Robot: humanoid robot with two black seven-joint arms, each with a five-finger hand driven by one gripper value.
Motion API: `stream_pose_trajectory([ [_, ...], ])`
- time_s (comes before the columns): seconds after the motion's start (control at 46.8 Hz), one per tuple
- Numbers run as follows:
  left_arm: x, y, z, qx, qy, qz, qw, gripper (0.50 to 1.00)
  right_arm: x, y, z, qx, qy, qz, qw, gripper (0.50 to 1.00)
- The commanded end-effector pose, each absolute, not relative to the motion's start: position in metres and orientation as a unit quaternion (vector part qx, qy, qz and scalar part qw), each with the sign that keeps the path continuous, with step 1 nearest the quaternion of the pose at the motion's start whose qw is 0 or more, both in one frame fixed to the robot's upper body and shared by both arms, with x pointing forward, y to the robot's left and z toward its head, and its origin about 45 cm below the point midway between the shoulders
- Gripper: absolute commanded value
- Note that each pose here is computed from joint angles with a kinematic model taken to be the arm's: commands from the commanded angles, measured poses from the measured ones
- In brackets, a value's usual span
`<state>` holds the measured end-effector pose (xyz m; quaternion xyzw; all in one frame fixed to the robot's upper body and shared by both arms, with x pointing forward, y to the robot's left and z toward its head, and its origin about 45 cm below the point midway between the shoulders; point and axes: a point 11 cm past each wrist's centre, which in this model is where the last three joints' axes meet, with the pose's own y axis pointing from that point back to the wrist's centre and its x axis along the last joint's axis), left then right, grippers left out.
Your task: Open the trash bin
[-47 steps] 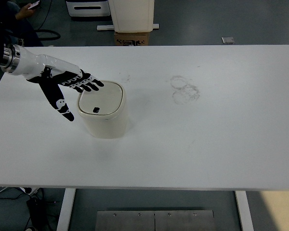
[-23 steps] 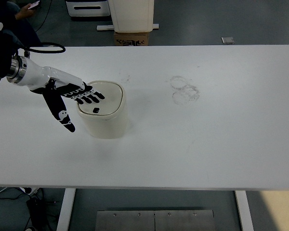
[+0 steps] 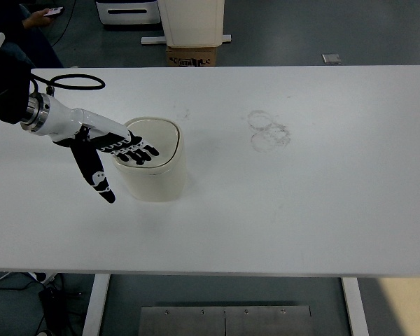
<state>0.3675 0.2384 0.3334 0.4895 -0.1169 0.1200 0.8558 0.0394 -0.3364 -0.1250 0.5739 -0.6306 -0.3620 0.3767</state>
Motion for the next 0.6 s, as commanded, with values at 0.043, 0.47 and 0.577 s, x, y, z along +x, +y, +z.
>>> stream_pose_trajectory([
  [0.043, 0.366, 0.236, 0.331, 0.489, -0.115, 0.116, 0.857, 1.0, 0.04, -0.336, -0.125, 0.574, -0.631, -0.362, 0.377, 0.991],
  [0.47, 0.393, 0.238, 0.415, 0.437, -0.183, 0.191, 0.86, 1.0, 0.04, -0.336, -0.125, 0.574, -0.631, -0.362, 0.377, 0.991],
  [0.577, 0.408, 0.249, 0.433, 0.414, -0.182, 0.231, 0.861, 1.0, 0.04, -0.336, -0.125, 0.574, -0.631, -0.362, 0.377, 0.991],
])
